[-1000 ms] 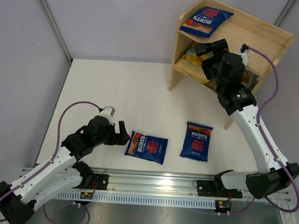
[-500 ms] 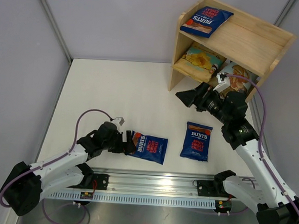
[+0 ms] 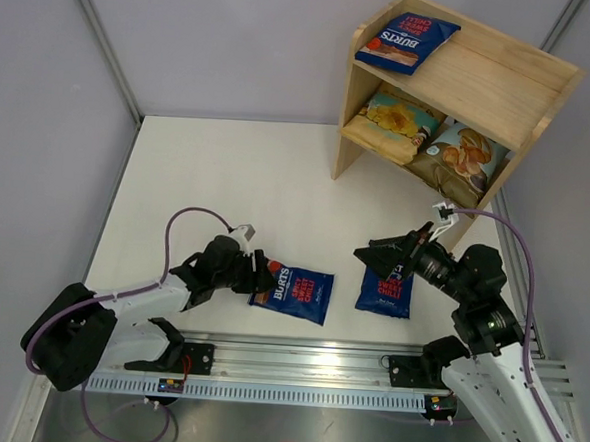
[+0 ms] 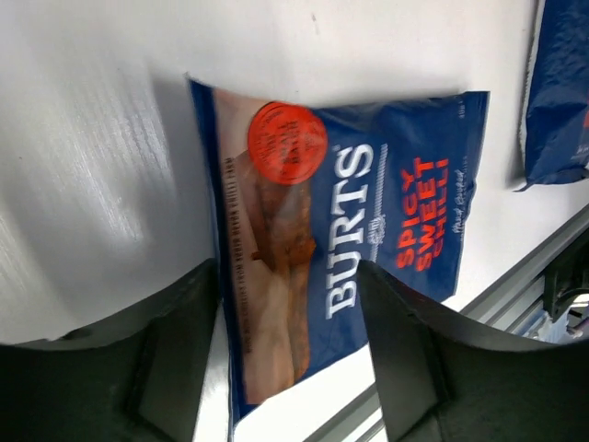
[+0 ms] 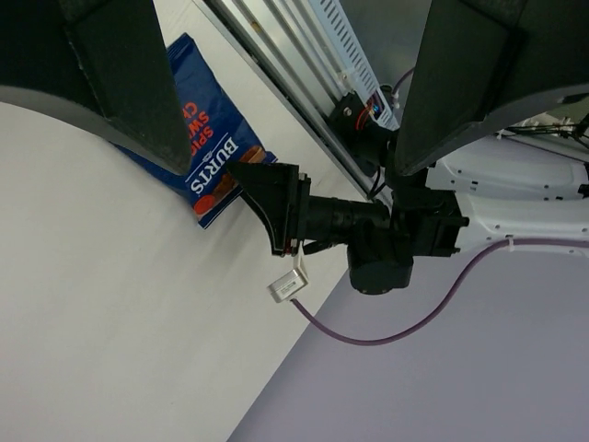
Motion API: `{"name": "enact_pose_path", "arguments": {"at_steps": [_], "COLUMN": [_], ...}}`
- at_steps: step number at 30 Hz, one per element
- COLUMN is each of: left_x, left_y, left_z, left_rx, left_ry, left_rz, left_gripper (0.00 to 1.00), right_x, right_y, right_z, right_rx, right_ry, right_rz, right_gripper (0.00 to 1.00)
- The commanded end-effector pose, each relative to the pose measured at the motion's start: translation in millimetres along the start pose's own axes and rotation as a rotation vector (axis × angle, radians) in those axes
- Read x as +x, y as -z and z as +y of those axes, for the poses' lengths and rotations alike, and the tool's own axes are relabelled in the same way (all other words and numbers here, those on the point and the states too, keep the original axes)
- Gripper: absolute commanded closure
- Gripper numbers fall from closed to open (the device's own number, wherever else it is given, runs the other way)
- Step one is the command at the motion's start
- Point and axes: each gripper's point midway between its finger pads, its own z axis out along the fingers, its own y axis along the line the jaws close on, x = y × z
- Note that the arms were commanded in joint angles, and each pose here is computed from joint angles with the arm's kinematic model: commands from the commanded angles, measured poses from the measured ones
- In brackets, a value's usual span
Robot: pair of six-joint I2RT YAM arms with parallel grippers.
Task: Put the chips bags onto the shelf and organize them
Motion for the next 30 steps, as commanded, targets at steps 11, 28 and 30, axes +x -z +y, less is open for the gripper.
{"name": "enact_pose_path", "arguments": {"at_steps": [11,28,30], "left_x": [-1,-67,-69], "left_y": [1,107,121], "left_z": [6,-93,-106], "left_rx": [0.0,0.455,0.52], "left_ry": [0.008,-0.097,-0.116], "left_rz": [-0.062,-0.479,-0.502], "left_gripper": [1.0,1.0,1.0], "right_x": [39,100,100], "right_y": [23,-19,-20], "right_z": [-29,-63,-58], "right_rx": [0.106,-0.056,-0.098], "right_ry": [-0.025,-0.236,-0.233], "right_rz": [0.043,0.119,0.121], "right_gripper": [0.01,0.01,0.02]}}
